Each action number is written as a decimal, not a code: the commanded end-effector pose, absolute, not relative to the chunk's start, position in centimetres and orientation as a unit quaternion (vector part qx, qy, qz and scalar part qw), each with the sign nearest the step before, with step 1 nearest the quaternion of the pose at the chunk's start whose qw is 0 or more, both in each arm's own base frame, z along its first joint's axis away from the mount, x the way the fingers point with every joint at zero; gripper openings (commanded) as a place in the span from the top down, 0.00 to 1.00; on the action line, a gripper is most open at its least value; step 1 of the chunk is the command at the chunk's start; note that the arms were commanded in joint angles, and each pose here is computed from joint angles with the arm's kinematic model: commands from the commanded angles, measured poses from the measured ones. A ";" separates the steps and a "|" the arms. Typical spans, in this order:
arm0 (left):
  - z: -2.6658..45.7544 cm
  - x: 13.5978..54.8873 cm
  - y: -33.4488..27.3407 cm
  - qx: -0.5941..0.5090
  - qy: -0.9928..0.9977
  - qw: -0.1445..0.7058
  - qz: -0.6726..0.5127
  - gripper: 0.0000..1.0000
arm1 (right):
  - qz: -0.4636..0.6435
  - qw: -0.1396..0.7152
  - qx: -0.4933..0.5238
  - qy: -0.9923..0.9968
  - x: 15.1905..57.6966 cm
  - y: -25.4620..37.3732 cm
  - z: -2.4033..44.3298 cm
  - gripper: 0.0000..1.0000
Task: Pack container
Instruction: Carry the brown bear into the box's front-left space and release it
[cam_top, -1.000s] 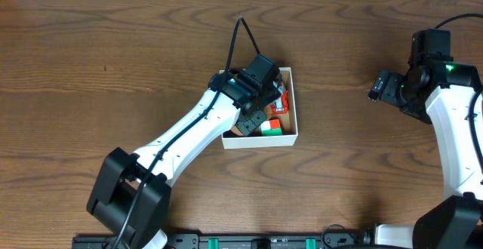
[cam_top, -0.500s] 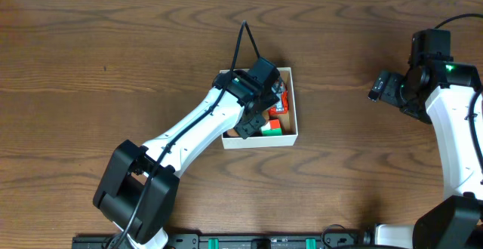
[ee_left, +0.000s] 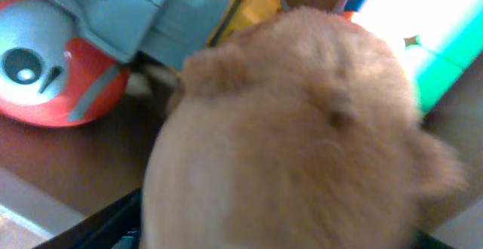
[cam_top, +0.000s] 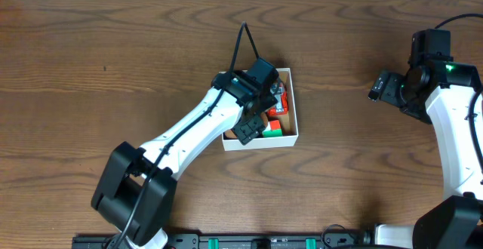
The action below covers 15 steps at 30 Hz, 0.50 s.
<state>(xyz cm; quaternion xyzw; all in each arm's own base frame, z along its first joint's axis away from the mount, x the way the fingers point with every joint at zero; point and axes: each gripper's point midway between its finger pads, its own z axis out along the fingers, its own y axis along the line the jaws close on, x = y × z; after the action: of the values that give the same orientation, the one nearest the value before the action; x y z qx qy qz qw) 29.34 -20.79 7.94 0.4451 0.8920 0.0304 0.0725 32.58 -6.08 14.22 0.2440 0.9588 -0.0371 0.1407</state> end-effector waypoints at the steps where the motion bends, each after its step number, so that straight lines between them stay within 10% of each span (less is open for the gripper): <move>1: 10.4 29.6 -21.0 0.442 0.891 0.104 0.023 0.18 | -0.047 0.141 0.240 0.959 32.4 -6.4 14.3 0.01; 3: 11.0 29.6 -21.0 0.441 0.890 0.113 0.021 0.02 | -0.047 0.141 0.240 0.959 32.5 -6.4 14.3 0.01; 15: 14.0 29.6 -21.0 0.436 0.886 0.156 0.012 0.02 | -0.047 0.141 0.240 0.959 32.5 -6.4 14.3 0.01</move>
<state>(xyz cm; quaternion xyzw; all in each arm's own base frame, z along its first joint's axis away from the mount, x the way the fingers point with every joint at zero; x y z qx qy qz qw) 29.35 -20.85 12.18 0.4391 0.8886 0.0172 0.1311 32.58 -6.13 14.23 0.2441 0.9587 -0.0384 0.1408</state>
